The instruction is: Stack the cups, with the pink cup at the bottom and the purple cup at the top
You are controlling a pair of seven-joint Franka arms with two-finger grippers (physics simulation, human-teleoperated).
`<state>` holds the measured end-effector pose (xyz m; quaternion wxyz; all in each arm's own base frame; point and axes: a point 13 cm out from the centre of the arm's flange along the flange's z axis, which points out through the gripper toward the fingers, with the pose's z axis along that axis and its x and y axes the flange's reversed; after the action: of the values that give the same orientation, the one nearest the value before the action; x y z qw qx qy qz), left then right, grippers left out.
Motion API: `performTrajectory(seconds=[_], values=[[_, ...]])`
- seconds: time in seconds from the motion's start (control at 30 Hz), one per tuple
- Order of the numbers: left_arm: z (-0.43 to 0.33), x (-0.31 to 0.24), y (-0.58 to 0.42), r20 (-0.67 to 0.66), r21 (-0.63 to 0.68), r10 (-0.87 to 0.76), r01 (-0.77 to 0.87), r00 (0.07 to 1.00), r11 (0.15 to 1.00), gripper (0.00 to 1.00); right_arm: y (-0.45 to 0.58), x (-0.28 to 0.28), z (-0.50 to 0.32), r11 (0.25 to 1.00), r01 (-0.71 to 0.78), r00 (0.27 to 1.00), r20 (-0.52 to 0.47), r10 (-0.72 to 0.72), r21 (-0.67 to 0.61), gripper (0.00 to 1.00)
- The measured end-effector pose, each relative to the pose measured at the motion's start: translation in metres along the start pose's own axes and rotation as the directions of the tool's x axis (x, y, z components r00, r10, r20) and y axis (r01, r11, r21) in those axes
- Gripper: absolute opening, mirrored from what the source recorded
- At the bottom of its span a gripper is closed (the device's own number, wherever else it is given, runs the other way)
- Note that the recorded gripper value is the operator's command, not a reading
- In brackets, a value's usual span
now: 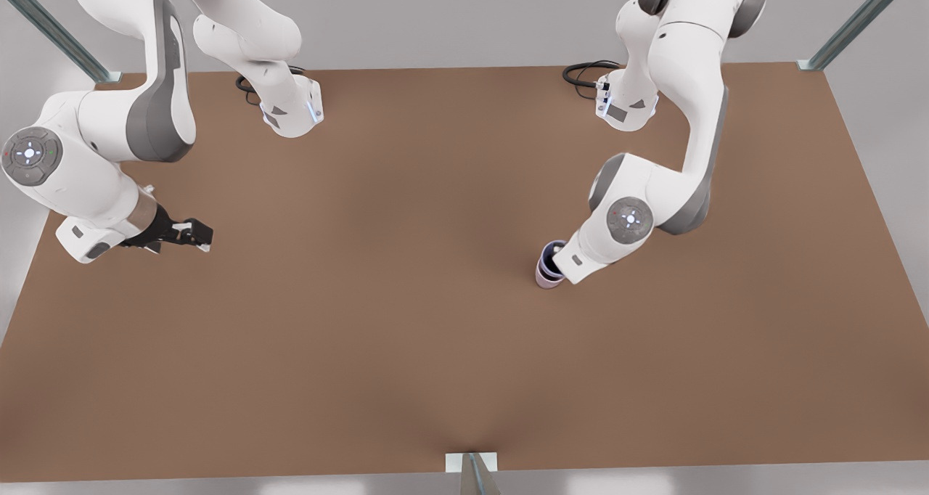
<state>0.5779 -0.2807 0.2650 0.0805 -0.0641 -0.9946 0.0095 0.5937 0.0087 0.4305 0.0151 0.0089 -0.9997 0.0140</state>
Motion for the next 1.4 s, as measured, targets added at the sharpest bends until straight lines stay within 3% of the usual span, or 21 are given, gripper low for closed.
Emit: performTrajectory(seconds=[0.6,1.23,1.3,1.4], values=[[0.043,-0.008,0.006,0.027,0.012,-0.155,0.154,0.988,0.988,0.21,-0.001,-0.006,-0.001,0.998,-0.066,0.998,0.014,0.066,-0.005,1.0],[0.072,0.0,0.011,-0.017,-0.002,-0.216,0.216,0.976,0.976,0.21,-0.002,-0.006,-0.001,0.996,-0.093,0.996,0.015,0.093,-0.014,1.0],[0.073,0.0,0.011,-0.016,0.0,-0.219,0.219,0.976,0.976,0.45,-0.002,-0.006,-0.002,0.995,-0.096,0.995,0.015,0.096,-0.016,1.0],[0.072,-0.001,0.009,-0.015,0.007,-0.221,0.221,0.975,0.975,0.65,-0.002,-0.006,-0.002,0.995,-0.099,0.995,0.016,0.099,-0.018,1.0]])
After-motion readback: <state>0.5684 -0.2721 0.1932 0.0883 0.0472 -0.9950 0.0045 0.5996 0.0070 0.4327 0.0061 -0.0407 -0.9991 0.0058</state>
